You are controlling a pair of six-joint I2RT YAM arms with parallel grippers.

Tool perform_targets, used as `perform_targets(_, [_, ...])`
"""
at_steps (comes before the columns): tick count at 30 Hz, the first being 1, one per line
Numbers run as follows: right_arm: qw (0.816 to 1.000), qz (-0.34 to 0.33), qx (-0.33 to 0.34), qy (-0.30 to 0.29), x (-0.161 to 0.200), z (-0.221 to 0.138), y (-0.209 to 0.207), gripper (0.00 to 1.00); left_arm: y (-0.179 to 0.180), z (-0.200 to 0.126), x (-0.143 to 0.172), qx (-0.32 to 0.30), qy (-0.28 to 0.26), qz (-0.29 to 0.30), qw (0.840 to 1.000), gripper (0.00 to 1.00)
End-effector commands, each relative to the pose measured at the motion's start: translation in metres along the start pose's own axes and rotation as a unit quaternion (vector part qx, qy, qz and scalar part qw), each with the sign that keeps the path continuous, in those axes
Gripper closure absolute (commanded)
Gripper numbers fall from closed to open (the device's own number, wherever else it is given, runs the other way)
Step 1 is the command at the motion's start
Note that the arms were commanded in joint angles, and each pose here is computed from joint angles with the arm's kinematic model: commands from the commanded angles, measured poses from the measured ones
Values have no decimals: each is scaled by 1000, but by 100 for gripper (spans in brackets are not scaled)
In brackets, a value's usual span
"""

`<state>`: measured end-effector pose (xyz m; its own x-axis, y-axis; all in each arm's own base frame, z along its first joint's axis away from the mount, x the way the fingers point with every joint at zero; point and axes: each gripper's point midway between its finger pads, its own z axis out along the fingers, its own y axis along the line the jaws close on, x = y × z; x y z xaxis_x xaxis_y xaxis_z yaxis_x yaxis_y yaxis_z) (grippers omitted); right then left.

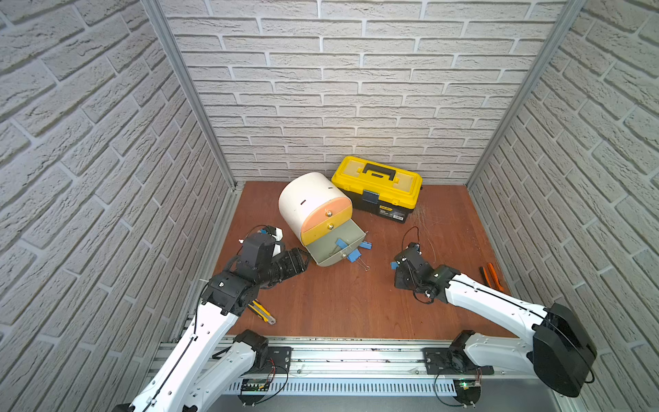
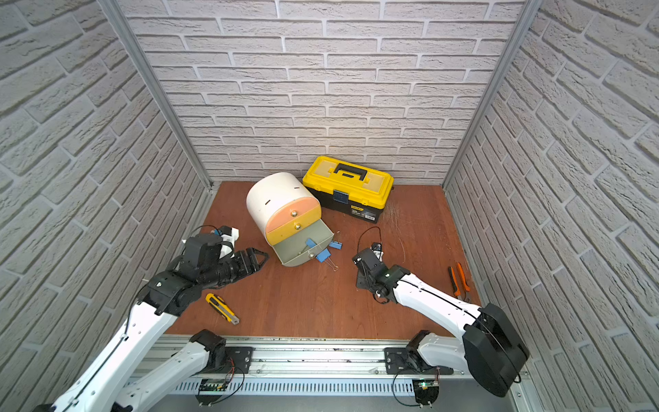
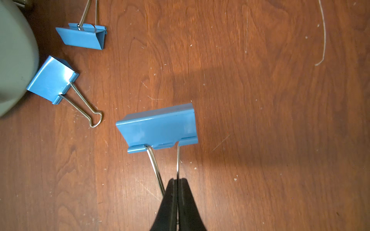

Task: Put the binder clips in the drawer according to color
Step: Pick up the binder clip at the center of the board, then place the binder clip in the drawer.

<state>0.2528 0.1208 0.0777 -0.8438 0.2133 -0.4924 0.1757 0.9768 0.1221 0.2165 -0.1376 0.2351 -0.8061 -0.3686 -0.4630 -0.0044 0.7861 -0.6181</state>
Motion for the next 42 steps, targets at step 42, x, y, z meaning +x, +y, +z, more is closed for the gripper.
perform_targets(42, [982,-34,-187,2,-124,-5,195,98,-47,80,-18,39,47,0,998,25])
